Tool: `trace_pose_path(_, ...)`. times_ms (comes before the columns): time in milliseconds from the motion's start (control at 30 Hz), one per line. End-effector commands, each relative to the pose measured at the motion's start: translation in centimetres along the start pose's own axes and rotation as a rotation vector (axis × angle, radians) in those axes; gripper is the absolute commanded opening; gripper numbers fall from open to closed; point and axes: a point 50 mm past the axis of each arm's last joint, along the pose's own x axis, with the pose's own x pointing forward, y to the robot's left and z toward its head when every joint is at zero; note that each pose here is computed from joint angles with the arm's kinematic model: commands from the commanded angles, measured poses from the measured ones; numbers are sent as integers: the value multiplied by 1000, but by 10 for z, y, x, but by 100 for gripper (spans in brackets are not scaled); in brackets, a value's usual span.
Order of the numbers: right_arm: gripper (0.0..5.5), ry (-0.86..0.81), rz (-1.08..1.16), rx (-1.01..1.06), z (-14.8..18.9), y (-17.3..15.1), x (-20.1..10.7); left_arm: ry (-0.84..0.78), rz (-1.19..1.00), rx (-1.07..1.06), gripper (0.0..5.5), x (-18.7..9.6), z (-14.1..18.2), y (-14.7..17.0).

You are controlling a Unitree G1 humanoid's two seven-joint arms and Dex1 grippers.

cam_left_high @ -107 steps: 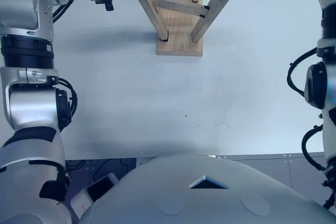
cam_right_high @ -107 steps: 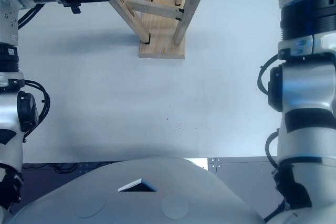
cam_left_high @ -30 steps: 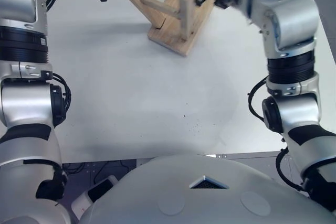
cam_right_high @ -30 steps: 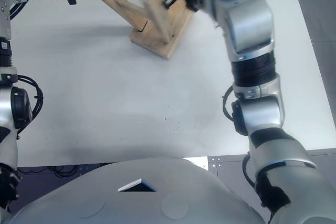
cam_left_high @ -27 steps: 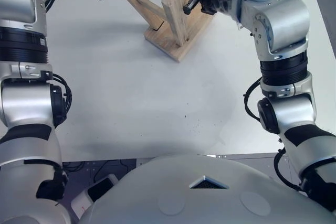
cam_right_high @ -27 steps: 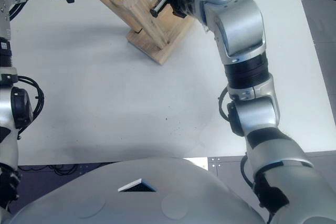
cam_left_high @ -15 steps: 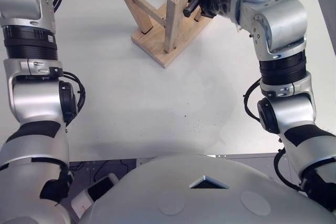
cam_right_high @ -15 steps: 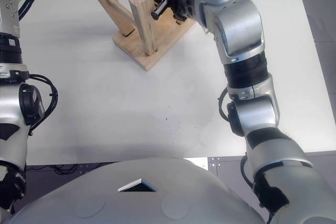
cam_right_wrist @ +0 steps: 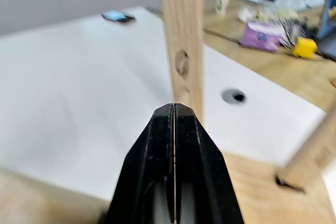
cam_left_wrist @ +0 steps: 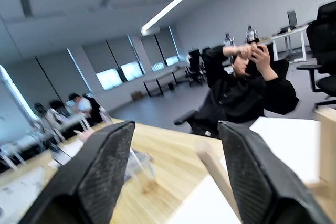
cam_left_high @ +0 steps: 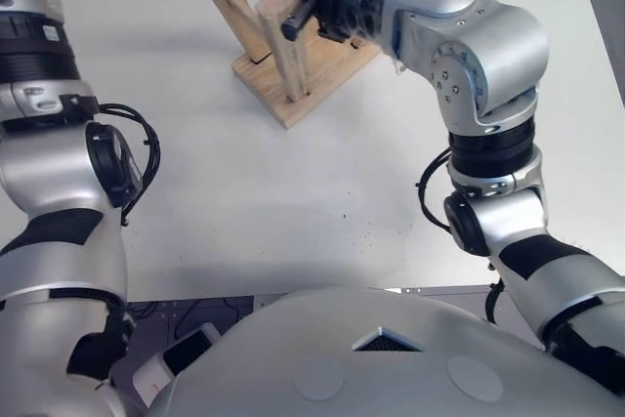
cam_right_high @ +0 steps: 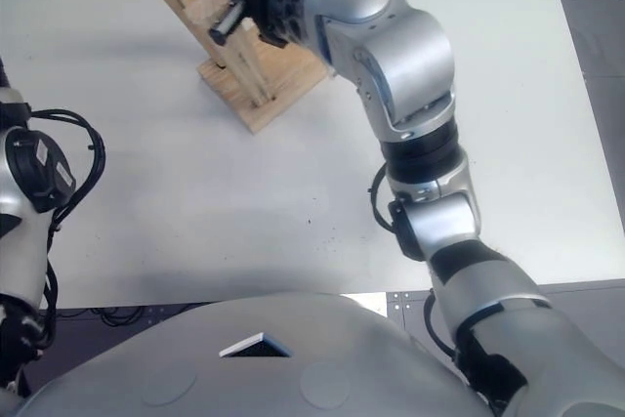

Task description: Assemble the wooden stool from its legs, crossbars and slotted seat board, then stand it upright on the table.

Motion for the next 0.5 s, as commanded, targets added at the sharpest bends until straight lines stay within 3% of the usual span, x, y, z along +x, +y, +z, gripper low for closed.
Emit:
trace_pose_path(33,0,-264,-210,-34,58,-37,-31,103,-152,-121,291,-59,-9,-35)
trace_pose_path(133,0,-548,-335,49,127,-83,-94,323,-258,-252,291,-107,-25,-67)
trace_pose_path(200,0,-563,-449,-15,143,-106,-124,407,-298,-339,291,-125,-33,-90)
trace_pose_path(367,0,-437,-659,-29,119,-158,-136,528,-308,-443,291,-122,-65,-145)
trace_pose_path(500,0,-414,-641,3,109,-162,-125,591,-205,-420,291,-103,-103,-157)
